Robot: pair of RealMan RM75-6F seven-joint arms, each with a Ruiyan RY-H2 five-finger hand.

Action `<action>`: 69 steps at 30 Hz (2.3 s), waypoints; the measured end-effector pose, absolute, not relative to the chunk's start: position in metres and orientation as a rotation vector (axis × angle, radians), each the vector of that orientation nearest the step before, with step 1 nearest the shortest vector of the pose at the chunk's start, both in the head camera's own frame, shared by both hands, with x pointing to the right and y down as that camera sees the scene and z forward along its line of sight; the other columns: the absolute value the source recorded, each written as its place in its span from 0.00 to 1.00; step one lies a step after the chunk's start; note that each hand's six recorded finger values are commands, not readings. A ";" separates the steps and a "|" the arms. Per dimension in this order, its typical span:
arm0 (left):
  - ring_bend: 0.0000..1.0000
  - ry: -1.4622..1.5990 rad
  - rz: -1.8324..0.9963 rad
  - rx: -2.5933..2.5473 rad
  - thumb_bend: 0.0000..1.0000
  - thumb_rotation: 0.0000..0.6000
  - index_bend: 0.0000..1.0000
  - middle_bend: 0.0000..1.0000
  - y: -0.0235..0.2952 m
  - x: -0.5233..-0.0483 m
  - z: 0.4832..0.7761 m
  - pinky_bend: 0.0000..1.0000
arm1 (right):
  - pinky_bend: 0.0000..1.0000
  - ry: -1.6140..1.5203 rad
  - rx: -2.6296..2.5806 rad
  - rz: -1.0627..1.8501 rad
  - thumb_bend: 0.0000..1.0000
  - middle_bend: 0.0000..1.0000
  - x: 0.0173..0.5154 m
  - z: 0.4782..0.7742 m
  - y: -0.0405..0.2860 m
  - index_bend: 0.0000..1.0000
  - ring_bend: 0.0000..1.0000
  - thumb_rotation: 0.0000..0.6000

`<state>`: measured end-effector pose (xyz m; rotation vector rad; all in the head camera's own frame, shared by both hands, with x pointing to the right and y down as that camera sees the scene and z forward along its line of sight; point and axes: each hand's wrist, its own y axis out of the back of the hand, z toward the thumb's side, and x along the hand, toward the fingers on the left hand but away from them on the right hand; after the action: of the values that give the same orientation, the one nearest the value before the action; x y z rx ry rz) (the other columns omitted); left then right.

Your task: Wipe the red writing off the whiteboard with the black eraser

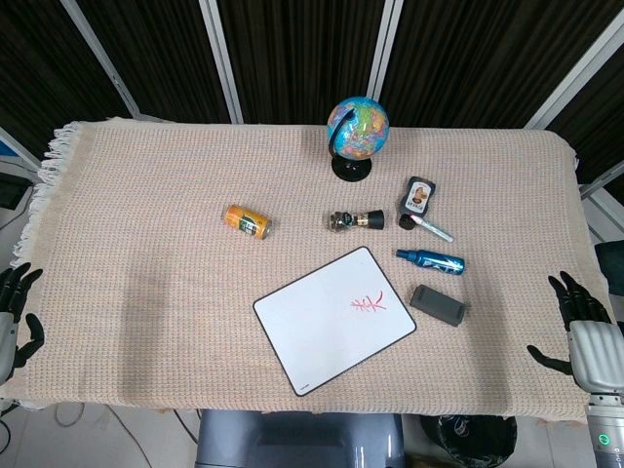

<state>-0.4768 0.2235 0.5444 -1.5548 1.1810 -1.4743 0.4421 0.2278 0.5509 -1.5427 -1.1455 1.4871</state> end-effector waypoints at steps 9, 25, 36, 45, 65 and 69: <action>0.00 1.185 -1.476 -1.553 0.74 1.00 0.12 0.05 0.224 -0.478 0.544 0.00 | 0.19 -1.143 -1.553 1.494 0.03 0.00 0.441 0.552 0.228 0.00 0.11 1.00; 0.00 1.200 -1.471 -1.581 0.74 1.00 0.12 0.04 0.226 -0.475 0.544 0.00 | 0.19 -1.207 -1.607 1.478 0.02 0.00 0.437 0.550 0.229 0.00 0.11 1.00; 0.00 1.201 -1.473 -1.582 0.74 1.00 0.12 0.05 0.225 -0.475 0.544 0.00 | 0.19 -1.179 -1.772 1.596 0.02 0.08 0.430 0.567 0.225 0.00 0.13 1.00; 0.00 1.203 -1.484 -1.585 0.74 1.00 0.12 0.05 0.225 -0.476 0.546 0.00 | 0.19 -1.006 -1.941 1.803 0.02 0.08 0.413 0.600 0.196 0.00 0.13 1.00; 0.00 1.212 -1.493 -1.584 0.74 1.00 0.12 0.05 0.223 -0.479 0.546 0.00 | 0.19 -0.917 -1.955 1.898 0.10 0.22 0.336 0.663 0.152 0.16 0.25 1.00; 0.00 1.210 -1.496 -1.585 0.74 1.00 0.12 0.05 0.223 -0.479 0.547 0.00 | 0.19 -0.911 -1.923 1.897 0.12 0.25 0.327 0.667 0.152 0.19 0.26 1.00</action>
<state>-0.4787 0.2231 0.5466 -1.5845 1.2098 -1.4964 0.3268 0.1518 0.6668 -1.9234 -0.9107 1.8970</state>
